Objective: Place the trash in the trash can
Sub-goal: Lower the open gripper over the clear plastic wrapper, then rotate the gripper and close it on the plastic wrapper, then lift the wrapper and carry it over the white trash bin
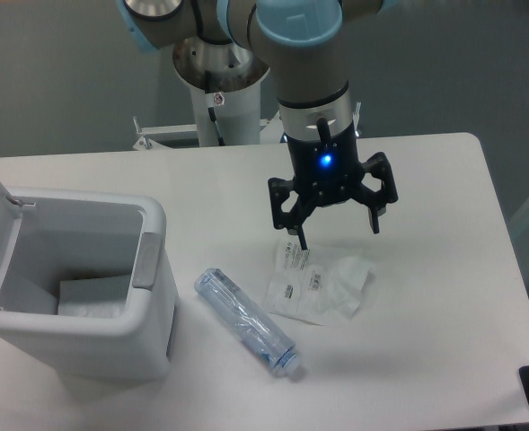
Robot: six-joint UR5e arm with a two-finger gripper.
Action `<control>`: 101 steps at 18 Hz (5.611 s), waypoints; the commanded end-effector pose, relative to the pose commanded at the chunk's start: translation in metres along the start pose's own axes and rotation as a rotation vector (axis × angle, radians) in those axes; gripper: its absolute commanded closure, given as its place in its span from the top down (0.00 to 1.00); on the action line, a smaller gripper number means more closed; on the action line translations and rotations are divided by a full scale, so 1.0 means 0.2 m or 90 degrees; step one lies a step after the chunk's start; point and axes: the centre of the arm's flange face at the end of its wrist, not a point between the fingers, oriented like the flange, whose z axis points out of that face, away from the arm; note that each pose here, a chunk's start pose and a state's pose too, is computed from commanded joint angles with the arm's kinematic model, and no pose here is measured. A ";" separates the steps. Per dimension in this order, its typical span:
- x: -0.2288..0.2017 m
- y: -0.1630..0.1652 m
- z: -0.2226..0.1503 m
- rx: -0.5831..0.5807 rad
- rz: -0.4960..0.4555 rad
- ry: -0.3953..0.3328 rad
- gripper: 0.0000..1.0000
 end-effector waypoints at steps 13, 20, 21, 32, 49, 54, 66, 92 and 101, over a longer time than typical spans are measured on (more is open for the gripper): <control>0.03 0.18 0.52 -0.042 -0.060 0.006 1.00; -0.14 0.43 0.93 -0.140 0.144 0.058 0.99; -0.18 0.47 0.96 -0.147 0.173 0.068 0.99; -0.26 0.61 1.24 -0.184 0.298 0.122 0.99; -0.22 0.63 1.33 -0.194 0.359 0.146 1.00; -0.18 0.66 1.35 -0.210 0.369 0.143 1.00; -0.13 0.67 1.34 -0.223 0.377 0.132 0.16; -0.53 0.02 0.13 0.040 0.194 -0.081 0.00; -0.04 -0.16 -0.54 0.196 0.228 -0.091 0.00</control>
